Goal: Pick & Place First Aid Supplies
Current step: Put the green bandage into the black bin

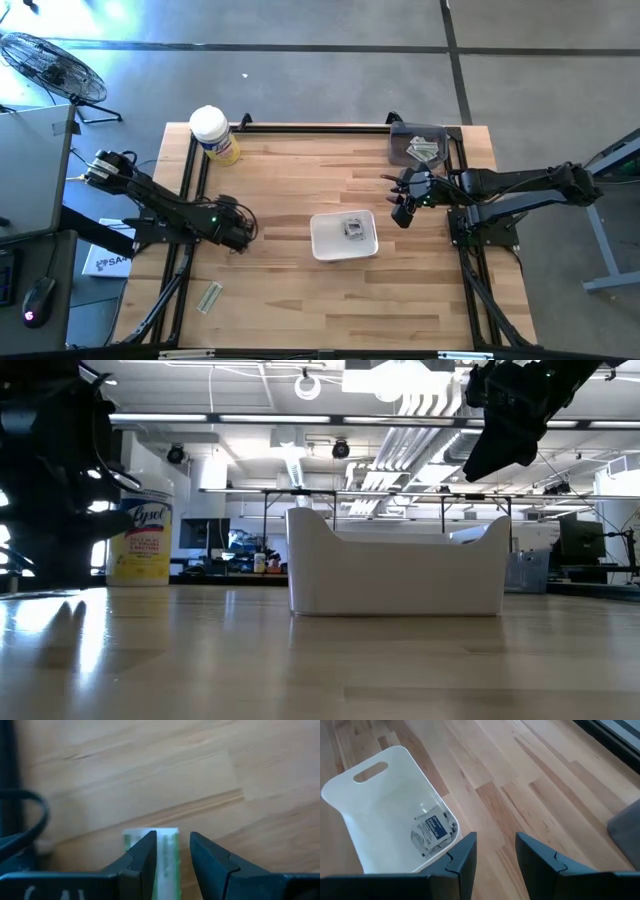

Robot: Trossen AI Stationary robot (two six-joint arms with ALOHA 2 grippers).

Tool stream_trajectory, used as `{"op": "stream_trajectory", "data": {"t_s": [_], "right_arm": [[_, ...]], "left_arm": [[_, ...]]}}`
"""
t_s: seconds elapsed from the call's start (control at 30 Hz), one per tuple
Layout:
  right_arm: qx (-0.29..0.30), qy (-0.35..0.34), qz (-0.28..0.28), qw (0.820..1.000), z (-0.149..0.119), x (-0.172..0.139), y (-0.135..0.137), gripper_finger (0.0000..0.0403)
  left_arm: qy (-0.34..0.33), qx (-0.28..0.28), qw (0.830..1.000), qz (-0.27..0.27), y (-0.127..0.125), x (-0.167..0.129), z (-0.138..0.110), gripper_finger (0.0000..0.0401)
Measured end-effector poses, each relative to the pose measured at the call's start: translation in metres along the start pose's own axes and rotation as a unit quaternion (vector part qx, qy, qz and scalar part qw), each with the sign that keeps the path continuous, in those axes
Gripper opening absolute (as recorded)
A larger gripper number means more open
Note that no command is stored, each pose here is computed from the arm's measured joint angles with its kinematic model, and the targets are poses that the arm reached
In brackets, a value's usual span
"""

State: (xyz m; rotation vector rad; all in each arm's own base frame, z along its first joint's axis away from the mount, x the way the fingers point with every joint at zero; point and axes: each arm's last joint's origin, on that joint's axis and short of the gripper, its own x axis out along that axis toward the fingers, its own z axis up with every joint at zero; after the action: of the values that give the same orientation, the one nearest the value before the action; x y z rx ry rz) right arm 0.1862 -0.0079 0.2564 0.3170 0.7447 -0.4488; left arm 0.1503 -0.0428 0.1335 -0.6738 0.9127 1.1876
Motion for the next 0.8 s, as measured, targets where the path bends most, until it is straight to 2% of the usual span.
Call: {"op": "stream_trajectory", "data": {"t_s": [0.13,0.3,0.57,0.67,0.8], "right_arm": [[0.002,-0.001,0.0,1.0,0.0,0.0,0.0,0.0129],[0.004,-0.005,0.002,1.0,0.001,0.0,0.0,0.0129],[0.005,-0.008,0.004,1.0,0.002,0.0,0.001,0.0129],[0.007,-0.016,0.008,1.0,0.003,0.0,0.002,0.0129],[0.008,-0.018,0.013,1.0,0.004,0.0,0.002,0.0129]], "left_arm": [[-0.005,-0.002,1.0,-0.031,-0.001,0.008,-0.004,0.0115],[-0.008,-0.008,1.0,-0.025,0.002,0.014,-0.007,0.0115],[-0.024,0.032,0.998,-0.048,-0.013,-0.001,0.001,0.0114],[-0.026,0.037,0.998,-0.031,-0.011,-0.003,0.002,0.0114],[-0.023,0.01,1.0,-0.003,-0.005,-0.003,0.002,0.0114]]}}
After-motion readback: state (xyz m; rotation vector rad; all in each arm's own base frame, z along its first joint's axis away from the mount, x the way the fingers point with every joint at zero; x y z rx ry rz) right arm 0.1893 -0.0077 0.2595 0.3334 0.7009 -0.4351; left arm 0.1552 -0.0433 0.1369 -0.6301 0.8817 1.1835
